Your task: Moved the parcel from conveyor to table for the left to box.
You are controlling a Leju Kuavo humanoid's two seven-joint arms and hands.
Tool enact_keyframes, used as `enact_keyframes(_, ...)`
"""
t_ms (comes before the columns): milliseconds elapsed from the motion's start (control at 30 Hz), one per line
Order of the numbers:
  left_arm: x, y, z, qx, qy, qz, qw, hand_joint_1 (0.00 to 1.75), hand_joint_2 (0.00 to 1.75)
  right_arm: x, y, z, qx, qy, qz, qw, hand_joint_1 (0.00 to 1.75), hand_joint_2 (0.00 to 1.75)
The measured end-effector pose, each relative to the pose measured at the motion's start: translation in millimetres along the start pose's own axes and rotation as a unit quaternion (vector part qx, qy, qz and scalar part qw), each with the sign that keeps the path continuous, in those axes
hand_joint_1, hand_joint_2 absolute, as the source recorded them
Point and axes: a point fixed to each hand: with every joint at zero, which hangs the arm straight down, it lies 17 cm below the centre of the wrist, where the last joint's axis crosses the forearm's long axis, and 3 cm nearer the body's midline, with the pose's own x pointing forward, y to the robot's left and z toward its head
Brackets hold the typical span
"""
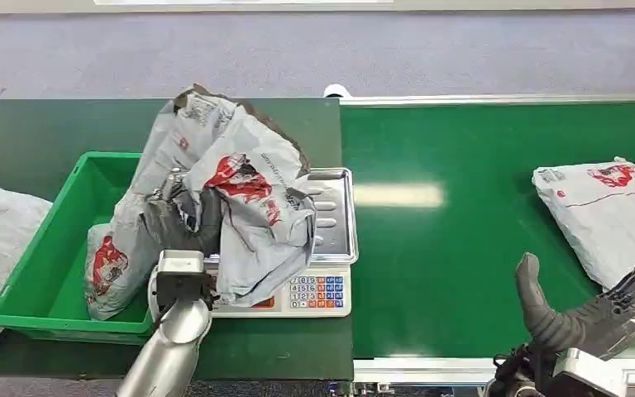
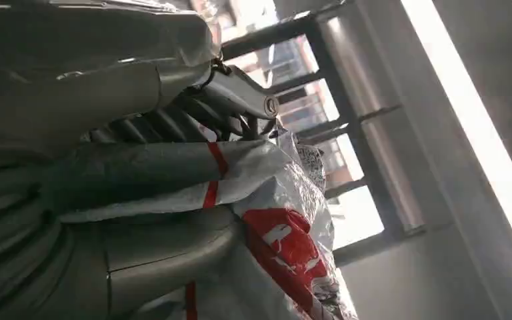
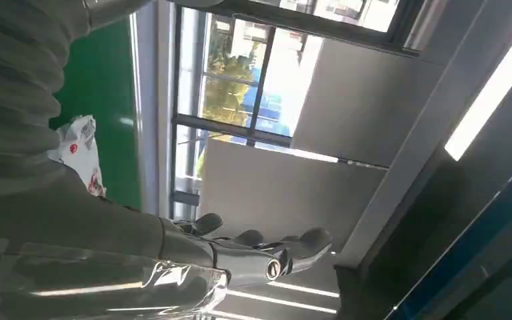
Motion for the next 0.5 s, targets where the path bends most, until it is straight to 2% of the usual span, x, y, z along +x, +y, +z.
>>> enact_keyframes(67,6.7,18.2,-1.6,0.014,-0.017,-0.028,0.999,1.75,1.75,0.2,-3.4,2.2,-0.001,0.001,0.005,1.000,0.00,1.75)
enact_keyframes(133,2.5,38.2,-2.8,0.033,-0.014,-0.053,0.998,1.75,1.75,0.7,-6.2,4.0,-0.003,0.002,0.009,1.000,0.00,1.75)
enact_keyframes(500,-56.7,160.7,10.0,0.118,0.061,-0.244,0.961,1.75,1.75,-5.4,-16.5,12.6,-0.005,0.025,0.022,0.999,0.00,1.75)
